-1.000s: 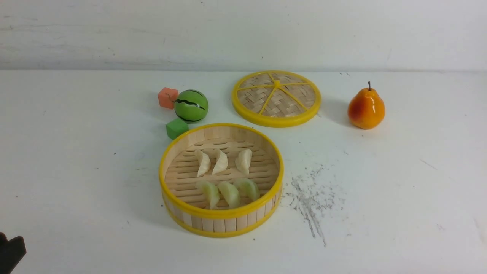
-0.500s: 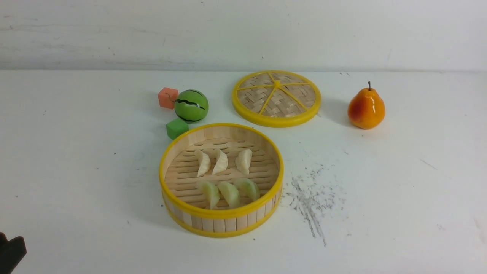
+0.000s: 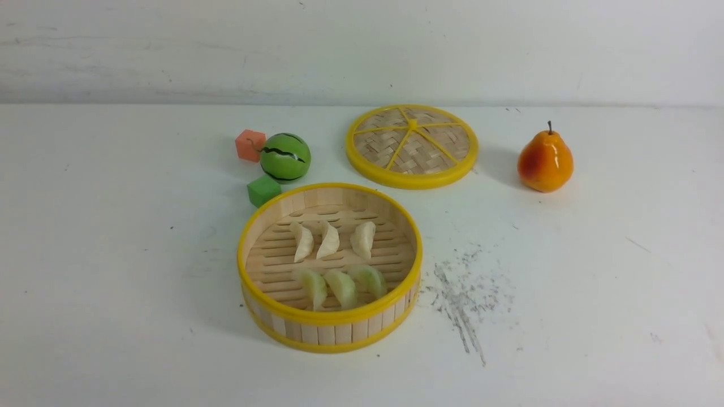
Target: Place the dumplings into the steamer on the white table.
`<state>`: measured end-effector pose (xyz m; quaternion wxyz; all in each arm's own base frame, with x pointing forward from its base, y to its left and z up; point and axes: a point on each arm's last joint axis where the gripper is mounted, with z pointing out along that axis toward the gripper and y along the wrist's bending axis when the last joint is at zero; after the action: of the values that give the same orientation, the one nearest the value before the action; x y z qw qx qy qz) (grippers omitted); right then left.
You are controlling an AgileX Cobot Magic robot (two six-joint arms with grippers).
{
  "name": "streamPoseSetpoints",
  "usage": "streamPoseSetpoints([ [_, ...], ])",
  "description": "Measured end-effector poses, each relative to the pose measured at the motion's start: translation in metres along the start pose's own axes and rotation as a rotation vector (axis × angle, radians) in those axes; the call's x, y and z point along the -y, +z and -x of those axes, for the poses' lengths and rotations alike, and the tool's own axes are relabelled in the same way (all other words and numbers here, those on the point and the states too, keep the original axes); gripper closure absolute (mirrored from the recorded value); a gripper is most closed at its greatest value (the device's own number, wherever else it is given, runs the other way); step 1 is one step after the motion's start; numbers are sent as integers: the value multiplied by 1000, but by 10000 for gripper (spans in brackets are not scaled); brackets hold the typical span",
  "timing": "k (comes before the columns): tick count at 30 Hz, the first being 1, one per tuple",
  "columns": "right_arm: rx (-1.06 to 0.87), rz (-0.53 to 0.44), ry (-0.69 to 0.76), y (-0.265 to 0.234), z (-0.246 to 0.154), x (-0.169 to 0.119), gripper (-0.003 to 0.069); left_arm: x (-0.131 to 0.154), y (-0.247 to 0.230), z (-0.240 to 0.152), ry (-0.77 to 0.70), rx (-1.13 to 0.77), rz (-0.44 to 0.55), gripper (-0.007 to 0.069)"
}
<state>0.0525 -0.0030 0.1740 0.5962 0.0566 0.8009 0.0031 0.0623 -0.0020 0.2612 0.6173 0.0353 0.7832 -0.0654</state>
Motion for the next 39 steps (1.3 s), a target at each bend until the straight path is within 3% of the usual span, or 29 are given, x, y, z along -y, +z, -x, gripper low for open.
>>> streamPoseSetpoints([
  [2, 0, 0, 0, 0, 0, 0, 580, -6, -8, 0, -34, 60, 77, 426],
  [4, -1, 0, 0, 0, 0, 0, 576, -9, -13, -3, -69, 99, 118, 426],
  [5, -1, 0, 0, 0, 0, 0, 575, -9, -16, -5, -93, 128, 91, 426],
  [7, -1, 0, 1, 0, 0, 0, 574, -9, -20, -8, -142, 175, 156, 426],
  [13, 0, 0, 1, 0, 0, 0, 559, -6, -10, -30, -192, 181, 173, 426],
  [23, 0, 1, 2, 0, 0, 0, 547, -6, 5, -59, -142, 149, 144, 431],
  [26, 0, 1, 2, 0, 0, 0, 544, -5, 10, -69, -148, 141, 109, 482],
  [30, 0, 1, 2, 0, 0, 0, 541, -3, 11, -73, -179, 131, 74, 616],
  [39, 0, 1, 2, 0, 0, 0, 529, -1, 12, -92, -209, -76, 67, 639],
])
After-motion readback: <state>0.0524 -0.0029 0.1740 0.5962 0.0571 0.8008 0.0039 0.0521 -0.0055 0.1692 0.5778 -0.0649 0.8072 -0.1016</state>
